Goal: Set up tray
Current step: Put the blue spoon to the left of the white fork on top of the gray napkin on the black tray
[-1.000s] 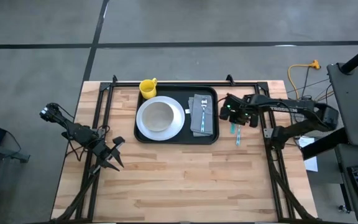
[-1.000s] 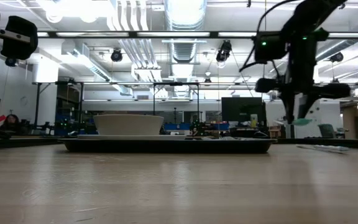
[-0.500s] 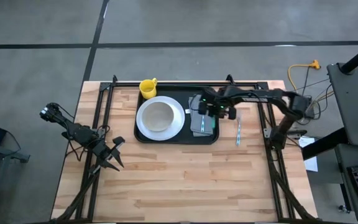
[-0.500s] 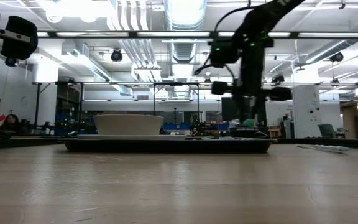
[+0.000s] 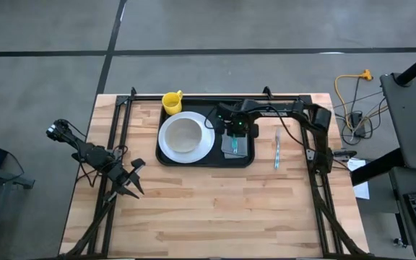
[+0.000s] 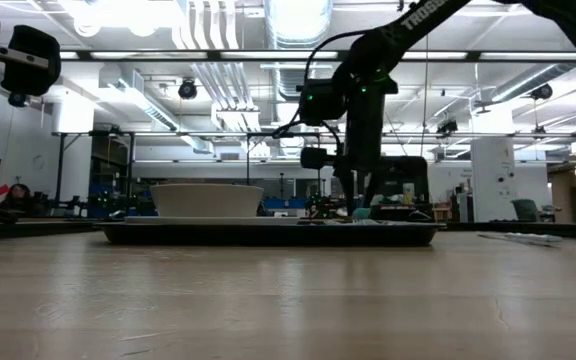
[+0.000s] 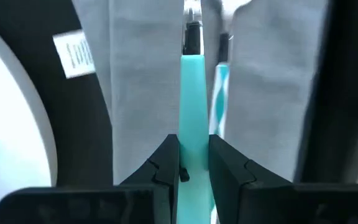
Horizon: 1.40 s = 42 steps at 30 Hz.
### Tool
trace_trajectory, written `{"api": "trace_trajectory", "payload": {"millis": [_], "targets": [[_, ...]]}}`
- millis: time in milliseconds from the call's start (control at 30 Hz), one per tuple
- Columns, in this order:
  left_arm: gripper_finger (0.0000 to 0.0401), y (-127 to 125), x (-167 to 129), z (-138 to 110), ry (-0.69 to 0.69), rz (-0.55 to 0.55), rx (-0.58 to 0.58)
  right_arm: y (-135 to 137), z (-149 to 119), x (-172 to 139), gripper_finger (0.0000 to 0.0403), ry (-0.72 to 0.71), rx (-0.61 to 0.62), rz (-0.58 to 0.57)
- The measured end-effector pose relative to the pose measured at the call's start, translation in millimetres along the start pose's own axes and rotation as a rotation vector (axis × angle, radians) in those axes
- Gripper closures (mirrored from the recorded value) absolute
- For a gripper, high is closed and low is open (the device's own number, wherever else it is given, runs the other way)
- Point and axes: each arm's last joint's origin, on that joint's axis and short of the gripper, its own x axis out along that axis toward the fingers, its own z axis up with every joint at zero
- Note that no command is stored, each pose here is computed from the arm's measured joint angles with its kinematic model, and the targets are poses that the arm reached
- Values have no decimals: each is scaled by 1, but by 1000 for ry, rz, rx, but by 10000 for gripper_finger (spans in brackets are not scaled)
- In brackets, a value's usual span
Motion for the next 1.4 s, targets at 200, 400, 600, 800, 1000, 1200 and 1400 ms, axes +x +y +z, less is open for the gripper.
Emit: {"api": "trace_trajectory", "payload": {"millis": [200,400,600,800,1000,1200,1400], "targets": [[324,0,0,0,0,0,0,7,-4,4,354,6,-5,10],[324,0,0,0,0,0,0,7,-6,3,354,3,6,11],[324,0,0,0,0,0,0,8,-9,6,354,-14,8,3],[324,0,0,0,0,0,0,12,-11,6,354,-23,11,31],[324,0,0,0,0,0,0,11,-12,8,354,-25,21,32],[324,0,0,0,0,0,0,13,-13,22,354,-19,20,5],[324,0,0,0,0,0,0,13,-13,33,354,1,6,-15]]}}
